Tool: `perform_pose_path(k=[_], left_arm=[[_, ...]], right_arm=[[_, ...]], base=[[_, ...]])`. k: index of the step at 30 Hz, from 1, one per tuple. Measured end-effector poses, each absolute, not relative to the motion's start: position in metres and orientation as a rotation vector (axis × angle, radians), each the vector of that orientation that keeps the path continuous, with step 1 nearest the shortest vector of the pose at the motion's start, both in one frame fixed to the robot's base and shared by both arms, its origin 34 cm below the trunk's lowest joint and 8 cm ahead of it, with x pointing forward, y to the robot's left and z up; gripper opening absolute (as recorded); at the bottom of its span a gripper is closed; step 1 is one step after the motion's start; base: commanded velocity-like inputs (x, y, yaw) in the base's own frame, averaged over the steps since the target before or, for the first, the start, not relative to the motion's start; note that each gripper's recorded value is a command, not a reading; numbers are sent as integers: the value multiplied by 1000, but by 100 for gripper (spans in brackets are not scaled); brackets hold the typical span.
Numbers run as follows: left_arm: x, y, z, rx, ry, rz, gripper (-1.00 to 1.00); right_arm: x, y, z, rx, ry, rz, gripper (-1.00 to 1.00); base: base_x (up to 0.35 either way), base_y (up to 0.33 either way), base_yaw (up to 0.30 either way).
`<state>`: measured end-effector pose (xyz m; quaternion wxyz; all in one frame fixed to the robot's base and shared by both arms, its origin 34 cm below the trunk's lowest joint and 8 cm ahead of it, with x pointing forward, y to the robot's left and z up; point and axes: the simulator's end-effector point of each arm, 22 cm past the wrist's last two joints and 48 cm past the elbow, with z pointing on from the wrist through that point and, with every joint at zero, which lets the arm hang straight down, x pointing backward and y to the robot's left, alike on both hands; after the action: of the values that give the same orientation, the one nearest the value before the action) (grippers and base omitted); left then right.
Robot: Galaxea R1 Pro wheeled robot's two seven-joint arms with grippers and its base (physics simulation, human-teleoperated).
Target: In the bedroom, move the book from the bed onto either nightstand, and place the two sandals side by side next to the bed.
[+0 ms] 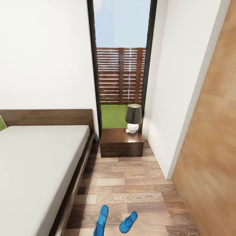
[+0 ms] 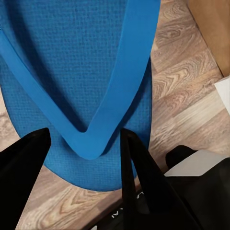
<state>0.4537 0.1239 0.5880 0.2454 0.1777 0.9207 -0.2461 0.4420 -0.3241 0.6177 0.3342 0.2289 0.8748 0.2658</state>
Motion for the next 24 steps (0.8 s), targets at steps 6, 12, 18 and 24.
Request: perform_pose_path(k=[6,12,18,24], left_arm=[[454,124,588,486,2513,-672,-100],[454,124,588,486,2513,-672,-100],[454,124,588,486,2513,-672,-100],[454,126,588,482,2514,-669,-100]], right_arm=[[442,-324,618,598,2283,694,100],[442,-324,618,599,2283,694,100],[442,-324,618,597,2283,694,100],[442,-324,618,597,2283,694,100]], base=[[10,0,0],[0,0,0],[0,0,0],[0,0,0]])
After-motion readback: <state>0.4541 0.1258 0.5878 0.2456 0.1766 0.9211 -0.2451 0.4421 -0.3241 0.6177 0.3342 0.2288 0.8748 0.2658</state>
